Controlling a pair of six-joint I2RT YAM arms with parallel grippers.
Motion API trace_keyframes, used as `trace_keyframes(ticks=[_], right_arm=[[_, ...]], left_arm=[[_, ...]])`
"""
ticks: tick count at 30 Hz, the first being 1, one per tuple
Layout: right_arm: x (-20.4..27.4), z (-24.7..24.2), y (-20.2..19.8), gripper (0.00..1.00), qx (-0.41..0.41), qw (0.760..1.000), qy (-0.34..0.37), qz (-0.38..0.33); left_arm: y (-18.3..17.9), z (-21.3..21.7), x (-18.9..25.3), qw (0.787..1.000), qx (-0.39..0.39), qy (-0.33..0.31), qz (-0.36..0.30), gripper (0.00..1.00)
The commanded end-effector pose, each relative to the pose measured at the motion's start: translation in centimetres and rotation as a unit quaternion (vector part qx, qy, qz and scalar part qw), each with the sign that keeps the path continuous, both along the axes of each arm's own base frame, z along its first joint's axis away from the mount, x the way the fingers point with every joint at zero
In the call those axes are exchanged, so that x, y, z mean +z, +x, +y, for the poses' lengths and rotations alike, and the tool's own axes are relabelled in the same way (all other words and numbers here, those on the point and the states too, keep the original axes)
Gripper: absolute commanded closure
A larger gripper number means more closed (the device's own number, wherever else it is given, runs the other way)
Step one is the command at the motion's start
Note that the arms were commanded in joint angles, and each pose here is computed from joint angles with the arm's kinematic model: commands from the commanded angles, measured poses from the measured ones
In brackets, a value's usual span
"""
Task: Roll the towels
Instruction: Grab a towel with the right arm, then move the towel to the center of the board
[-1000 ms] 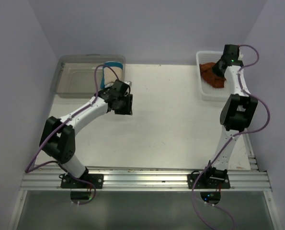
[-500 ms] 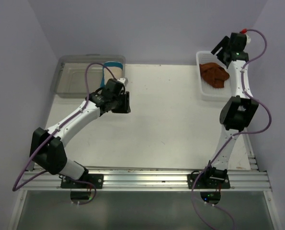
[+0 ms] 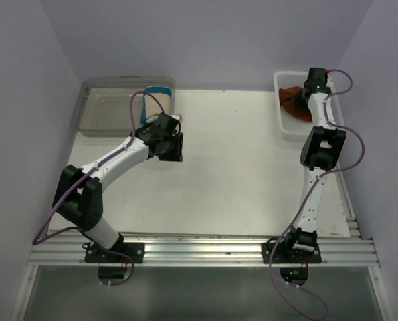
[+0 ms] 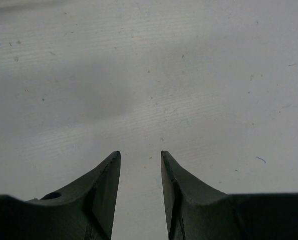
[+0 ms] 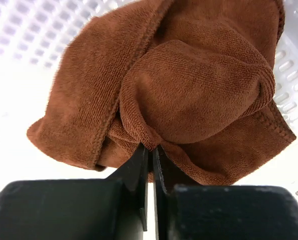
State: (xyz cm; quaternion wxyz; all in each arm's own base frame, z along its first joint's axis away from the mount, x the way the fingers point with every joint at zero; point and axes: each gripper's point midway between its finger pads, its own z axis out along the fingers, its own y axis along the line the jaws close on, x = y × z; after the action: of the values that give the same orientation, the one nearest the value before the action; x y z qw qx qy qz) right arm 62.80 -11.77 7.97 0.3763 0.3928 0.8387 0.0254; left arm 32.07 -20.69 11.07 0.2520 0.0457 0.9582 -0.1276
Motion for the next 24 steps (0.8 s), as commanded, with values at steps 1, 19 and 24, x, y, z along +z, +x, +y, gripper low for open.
trace_keyframes(ticks=[1, 19, 24], right_arm=[[5.8, -0.2, 1.1, 1.00, -0.006, 0.997, 0.017, -0.076], [41.4, 12.9, -17.3, 1.00, 0.156, 0.919, -0.037, -0.360], [46.9, 20.0, -24.6, 1.00, 0.245, 0.875, -0.026, -0.417]], left_arm=[[1.4, -0.8, 0.9, 1.000, -0.006, -0.007, -0.027, 0.58], [0.1, -1.6, 5.7, 0.994, 0.003, -0.087, -0.066, 0.59], [-0.3, -0.3, 7.0, 0.993, 0.018, -0.090, -0.080, 0.57]])
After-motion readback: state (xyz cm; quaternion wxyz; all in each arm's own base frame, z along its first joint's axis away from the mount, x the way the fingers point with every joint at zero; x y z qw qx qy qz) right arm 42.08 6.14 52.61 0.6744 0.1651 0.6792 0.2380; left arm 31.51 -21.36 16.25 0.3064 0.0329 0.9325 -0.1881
